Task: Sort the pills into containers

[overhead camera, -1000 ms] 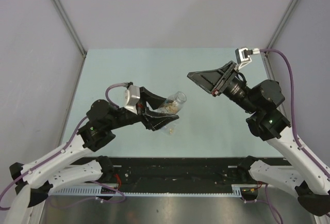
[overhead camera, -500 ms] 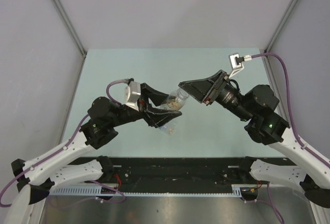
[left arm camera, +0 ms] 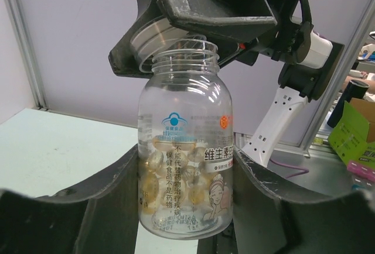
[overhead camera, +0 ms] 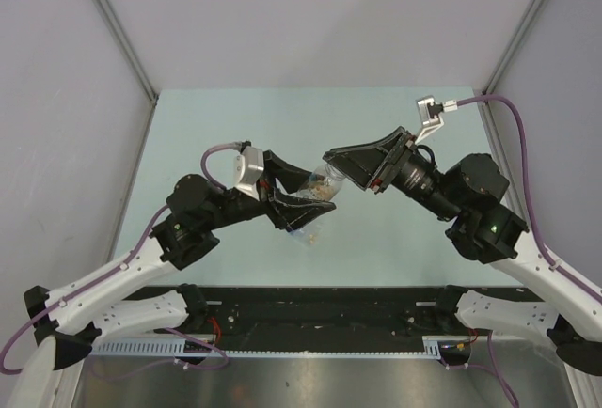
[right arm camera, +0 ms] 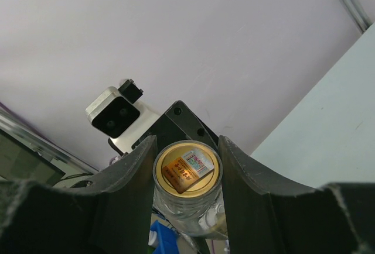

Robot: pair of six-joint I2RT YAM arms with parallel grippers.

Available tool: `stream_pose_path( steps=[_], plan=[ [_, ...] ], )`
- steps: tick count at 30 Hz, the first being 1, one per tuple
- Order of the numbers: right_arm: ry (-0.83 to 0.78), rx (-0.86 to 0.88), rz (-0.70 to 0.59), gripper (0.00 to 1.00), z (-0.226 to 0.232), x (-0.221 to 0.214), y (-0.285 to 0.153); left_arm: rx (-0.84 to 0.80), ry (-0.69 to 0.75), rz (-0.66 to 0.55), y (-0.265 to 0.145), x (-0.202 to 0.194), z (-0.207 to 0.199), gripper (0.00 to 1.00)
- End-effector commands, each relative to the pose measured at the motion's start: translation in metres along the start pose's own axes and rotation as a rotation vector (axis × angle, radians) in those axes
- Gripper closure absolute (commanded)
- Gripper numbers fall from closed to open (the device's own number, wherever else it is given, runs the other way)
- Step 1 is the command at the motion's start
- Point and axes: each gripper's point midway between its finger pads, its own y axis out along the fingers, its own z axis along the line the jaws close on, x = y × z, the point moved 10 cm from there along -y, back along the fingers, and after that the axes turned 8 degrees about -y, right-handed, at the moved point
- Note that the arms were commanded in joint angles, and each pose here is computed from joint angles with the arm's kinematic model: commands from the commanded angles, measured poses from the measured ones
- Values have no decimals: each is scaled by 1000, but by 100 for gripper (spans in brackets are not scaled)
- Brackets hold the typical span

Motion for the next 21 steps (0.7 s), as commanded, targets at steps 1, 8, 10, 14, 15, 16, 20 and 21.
stream_pose_path(
  steps=[1, 8, 10, 14, 15, 16, 20, 21],
  plan=[
    [-24, 98, 97, 100, 9, -9, 4, -8, 17, -89, 4, 21, -7, 100],
    [-124, 136, 172, 100, 9, -24, 4, 27, -4, -117, 0, 23, -7, 100],
    [-176, 129, 187, 100, 8, -29, 3, 32, -11, -124, -1, 23, -8, 99],
    [-244, 116, 206, 100, 5, -34, 2, 35, -38, -143, -4, 23, -9, 100],
    [-256, 117, 212, 100, 5, -35, 1, 31, -38, -150, -5, 24, -11, 100],
    [-277, 116, 211, 100, 5, -36, 1, 32, -44, -152, -6, 24, -11, 100],
    [-321, 118, 225, 100, 4, -40, 1, 29, -55, -159, -7, 24, -12, 99],
    [-328, 119, 231, 100, 4, -41, 0, 28, -55, -162, -8, 25, -13, 100]
  ],
)
